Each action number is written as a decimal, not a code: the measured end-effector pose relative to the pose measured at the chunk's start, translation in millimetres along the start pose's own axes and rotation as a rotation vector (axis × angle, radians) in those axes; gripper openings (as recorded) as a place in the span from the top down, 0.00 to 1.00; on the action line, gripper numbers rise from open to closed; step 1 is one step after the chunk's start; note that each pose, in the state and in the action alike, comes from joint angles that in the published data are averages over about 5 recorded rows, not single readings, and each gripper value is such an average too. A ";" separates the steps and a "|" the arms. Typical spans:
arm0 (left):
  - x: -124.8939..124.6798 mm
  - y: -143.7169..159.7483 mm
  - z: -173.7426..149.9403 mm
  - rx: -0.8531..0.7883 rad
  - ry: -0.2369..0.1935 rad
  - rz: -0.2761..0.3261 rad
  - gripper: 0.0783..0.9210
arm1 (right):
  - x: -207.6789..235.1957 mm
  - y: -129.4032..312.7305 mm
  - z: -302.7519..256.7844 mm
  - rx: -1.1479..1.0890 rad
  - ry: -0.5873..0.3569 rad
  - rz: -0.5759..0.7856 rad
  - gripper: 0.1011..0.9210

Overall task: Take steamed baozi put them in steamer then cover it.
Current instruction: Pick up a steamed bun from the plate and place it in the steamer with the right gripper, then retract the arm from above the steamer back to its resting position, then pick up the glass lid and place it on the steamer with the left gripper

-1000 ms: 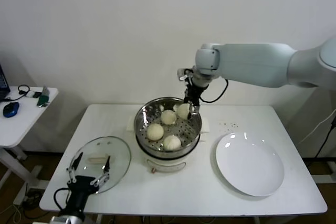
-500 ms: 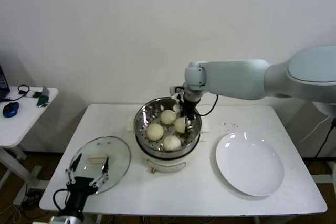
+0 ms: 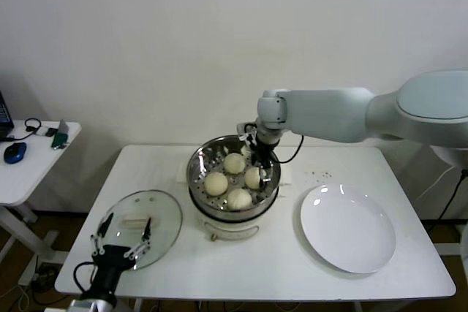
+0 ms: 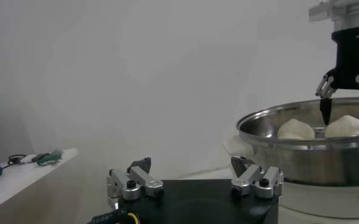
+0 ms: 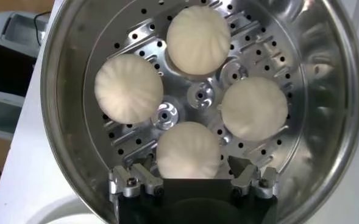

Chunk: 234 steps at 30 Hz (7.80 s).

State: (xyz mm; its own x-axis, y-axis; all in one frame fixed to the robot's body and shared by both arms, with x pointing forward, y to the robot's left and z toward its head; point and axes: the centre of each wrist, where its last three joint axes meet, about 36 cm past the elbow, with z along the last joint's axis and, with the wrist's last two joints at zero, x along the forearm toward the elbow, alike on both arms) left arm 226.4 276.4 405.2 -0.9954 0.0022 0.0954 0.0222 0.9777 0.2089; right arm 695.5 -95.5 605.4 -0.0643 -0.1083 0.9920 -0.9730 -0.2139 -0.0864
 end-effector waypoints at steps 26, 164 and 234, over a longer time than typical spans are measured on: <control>-12.7 0.6 -10.1 -0.042 -0.028 -0.031 0.12 | 50.5 59.8 121.1 -0.171 -0.561 0.365 0.12; -102.9 -4.8 -49.0 -1.378 0.056 -0.361 0.91 | -234.8 420.8 236.8 -1.274 -0.886 1.187 0.12; -218.7 -241.6 -89.2 -1.355 -0.007 -0.076 0.91 | -254.8 418.7 236.8 -1.255 -0.851 1.221 0.12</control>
State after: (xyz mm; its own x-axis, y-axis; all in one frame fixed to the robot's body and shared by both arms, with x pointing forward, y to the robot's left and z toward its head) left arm 447.1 21.0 420.7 -0.9987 -0.0369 0.0365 0.0365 0.0021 0.9993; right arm 356.9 -387.4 294.7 -0.9878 -0.0868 0.1290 -0.0999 0.9901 -0.0986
